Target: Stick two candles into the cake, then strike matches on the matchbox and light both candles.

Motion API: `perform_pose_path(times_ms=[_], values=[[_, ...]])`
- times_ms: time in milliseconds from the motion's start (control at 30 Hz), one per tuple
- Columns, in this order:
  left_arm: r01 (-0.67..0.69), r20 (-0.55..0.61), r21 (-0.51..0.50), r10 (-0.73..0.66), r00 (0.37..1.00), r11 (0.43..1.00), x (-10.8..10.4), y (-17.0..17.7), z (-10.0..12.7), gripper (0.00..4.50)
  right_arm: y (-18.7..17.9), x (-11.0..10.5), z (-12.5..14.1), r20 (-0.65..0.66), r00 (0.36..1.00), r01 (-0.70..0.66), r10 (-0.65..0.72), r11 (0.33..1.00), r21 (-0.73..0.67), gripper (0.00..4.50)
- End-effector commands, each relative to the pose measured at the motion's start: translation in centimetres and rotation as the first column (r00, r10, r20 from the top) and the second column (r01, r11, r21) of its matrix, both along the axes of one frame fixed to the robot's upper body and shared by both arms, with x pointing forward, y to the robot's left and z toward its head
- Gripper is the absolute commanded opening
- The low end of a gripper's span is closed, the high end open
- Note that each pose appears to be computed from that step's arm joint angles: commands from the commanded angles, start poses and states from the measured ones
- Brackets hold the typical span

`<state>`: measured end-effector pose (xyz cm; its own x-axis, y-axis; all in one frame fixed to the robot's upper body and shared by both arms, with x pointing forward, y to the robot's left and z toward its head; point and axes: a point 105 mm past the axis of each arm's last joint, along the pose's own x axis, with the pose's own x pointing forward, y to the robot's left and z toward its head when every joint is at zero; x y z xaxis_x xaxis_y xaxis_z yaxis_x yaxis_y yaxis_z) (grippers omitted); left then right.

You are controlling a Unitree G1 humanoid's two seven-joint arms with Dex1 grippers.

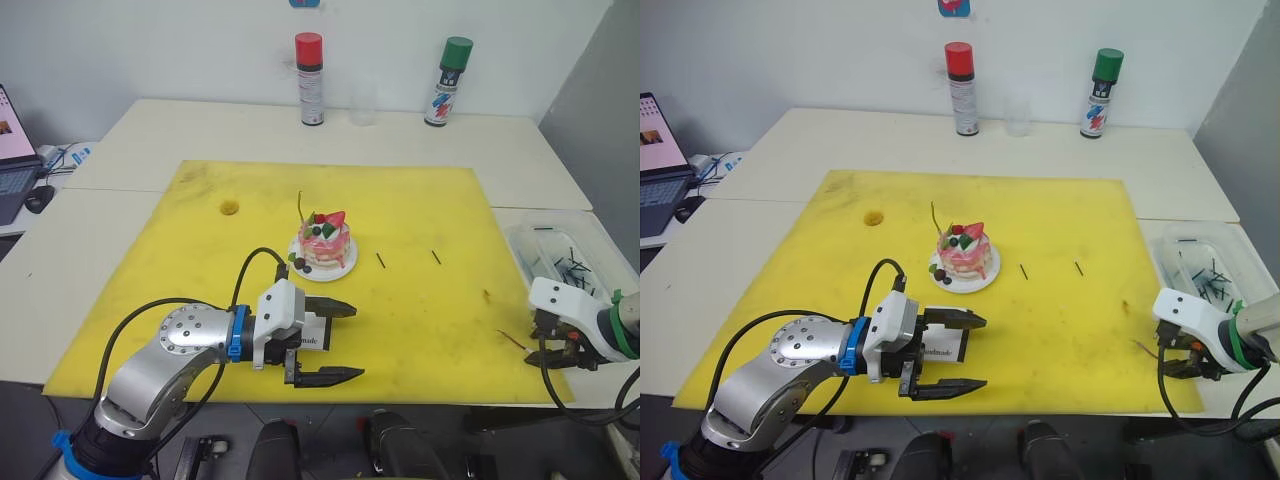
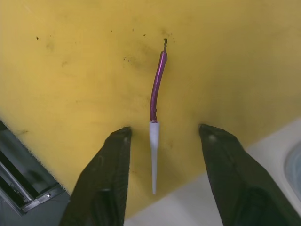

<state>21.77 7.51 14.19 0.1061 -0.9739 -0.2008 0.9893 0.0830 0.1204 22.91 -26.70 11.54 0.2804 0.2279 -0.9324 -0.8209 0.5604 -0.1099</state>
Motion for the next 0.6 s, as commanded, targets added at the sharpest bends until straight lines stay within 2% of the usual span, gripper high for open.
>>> perform_pose_path(times_ms=[33,133,267,400,467,600], values=[[0.021,0.034,-0.009,-0.02,0.999,1.0,-0.4,-0.4,0.5,4.5,0.6,0.0,0.1,-0.009,1.0,-0.022,0.022,1.0,0.019,1.06],[0.021,0.035,-0.004,-0.021,0.999,1.0,-0.4,-0.3,0.4,4.5,0.7,-0.1,0.1,-0.017,0.999,-0.028,0.029,0.999,0.026,0.02],[0.022,0.029,0.007,-0.022,0.999,1.0,-0.2,-0.2,0.2,4.5,0.7,0.1,0.6,-0.025,0.999,-0.02,0.021,0.999,0.041,0.02],[0.0,0.028,0.025,-0.001,1.0,1.0,0.3,0.7,0.1,4.5,1.5,1.0,2.7,0.01,1.0,-0.008,0.007,0.992,0.124,0.02],[-0.036,0.016,0.042,0.035,0.999,0.998,0.9,1.8,0.2,4.5,3.4,2.1,4.9,0.075,0.997,-0.036,0.018,0.97,0.241,0.02],[-0.11,0.008,0.064,0.11,0.994,0.992,1.9,3.6,0.5,4.5,8.2,4.1,7.9,0.225,0.973,-0.154,0.054,0.876,0.456,0.02]])
